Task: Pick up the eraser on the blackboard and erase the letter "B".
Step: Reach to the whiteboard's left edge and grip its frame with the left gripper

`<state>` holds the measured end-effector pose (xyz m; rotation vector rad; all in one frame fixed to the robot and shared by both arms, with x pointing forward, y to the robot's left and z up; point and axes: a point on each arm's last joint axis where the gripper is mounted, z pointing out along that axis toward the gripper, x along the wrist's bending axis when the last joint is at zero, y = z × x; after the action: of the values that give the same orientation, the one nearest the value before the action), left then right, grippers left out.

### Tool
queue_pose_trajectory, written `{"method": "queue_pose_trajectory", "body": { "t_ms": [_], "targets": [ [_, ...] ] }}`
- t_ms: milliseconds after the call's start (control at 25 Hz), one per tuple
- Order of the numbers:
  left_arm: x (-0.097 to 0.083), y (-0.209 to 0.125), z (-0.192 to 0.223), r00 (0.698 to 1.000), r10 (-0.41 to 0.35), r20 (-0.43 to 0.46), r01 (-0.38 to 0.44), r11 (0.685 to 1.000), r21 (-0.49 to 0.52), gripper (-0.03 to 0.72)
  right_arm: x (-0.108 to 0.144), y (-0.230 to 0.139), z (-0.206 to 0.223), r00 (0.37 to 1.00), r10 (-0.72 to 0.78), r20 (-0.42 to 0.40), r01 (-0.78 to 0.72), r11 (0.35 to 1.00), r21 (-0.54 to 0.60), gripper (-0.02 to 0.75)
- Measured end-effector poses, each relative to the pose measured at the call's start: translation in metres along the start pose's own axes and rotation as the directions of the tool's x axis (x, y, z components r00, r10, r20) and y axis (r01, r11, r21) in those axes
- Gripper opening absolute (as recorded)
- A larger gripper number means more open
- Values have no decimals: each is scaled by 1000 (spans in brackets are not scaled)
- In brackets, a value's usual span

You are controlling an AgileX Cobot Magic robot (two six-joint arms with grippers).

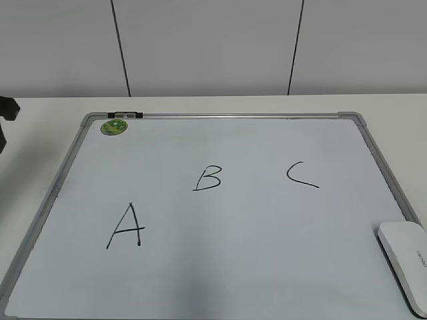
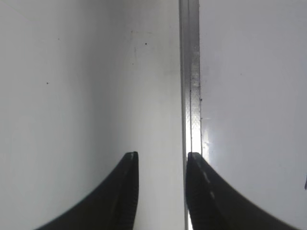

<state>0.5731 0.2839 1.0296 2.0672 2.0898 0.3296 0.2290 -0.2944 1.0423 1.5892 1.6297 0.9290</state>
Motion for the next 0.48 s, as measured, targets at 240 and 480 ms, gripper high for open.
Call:
{"method": "queue_pose_trajectory", "body": {
  "t_ms": [240, 480],
  "targets": [
    [-7, 24, 41, 1000, 4, 7, -5, 998, 67, 243, 0, 0, 0, 1000, 0, 0, 0, 1000, 0, 554],
    [-10, 39, 71, 1000, 22, 10, -23, 991, 133, 243, 0, 0, 0, 1000, 0, 0, 0, 1000, 0, 554]
  ]
}}
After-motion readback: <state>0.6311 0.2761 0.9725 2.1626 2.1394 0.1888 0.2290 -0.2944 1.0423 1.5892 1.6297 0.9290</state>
